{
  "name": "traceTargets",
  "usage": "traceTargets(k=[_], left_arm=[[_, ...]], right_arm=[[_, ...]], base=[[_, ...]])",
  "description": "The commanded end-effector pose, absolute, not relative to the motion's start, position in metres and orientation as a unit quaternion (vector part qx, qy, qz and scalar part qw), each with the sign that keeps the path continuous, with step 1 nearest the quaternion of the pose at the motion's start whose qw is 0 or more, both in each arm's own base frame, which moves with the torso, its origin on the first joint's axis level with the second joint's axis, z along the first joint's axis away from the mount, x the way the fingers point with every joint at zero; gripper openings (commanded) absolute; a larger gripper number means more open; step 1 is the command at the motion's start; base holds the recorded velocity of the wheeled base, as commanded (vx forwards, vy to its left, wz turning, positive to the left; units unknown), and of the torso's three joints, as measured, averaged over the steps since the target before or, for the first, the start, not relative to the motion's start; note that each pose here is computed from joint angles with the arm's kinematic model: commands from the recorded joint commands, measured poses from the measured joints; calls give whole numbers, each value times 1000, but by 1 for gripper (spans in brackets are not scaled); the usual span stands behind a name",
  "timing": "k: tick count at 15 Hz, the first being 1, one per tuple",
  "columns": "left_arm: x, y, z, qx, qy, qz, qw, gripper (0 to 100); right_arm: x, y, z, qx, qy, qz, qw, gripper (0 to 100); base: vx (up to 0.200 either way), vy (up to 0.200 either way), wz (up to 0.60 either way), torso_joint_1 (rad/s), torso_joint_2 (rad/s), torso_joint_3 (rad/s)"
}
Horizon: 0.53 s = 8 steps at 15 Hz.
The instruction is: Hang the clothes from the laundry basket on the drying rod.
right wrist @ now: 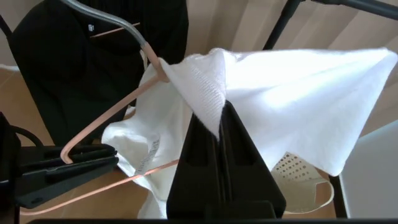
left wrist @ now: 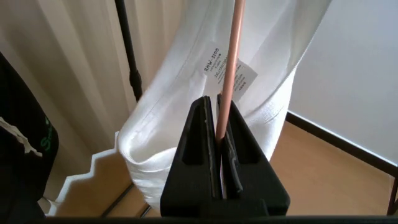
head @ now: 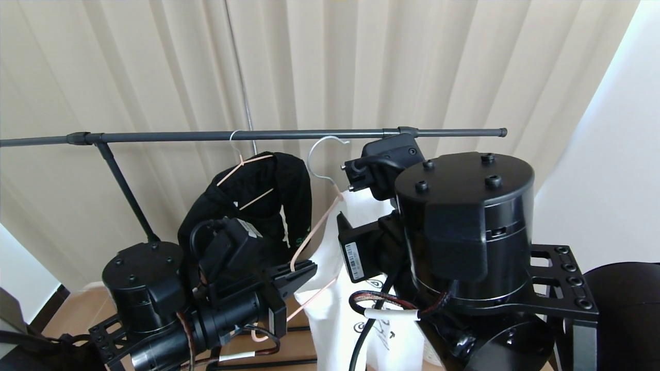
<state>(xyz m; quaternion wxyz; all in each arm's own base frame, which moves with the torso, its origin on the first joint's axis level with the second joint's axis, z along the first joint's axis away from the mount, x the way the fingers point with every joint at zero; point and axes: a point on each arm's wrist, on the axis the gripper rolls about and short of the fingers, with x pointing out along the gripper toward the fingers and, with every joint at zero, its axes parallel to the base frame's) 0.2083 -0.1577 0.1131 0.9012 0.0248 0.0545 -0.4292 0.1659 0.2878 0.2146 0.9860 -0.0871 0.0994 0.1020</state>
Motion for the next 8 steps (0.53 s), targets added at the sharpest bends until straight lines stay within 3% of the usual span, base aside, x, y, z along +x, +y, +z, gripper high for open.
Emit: traceTargets(k=[1,8], left_arm=[[208,-158,114,24,51,-430,901,0],[214,-148,112,20,47,-439,897,0]], right_arm=[[164,285,215,-89,100,102,986,100],[153,222,245,-93,84,164,978,100]], base=[[0,0,0,0,0,0],[0,0,0,0,0,0]])
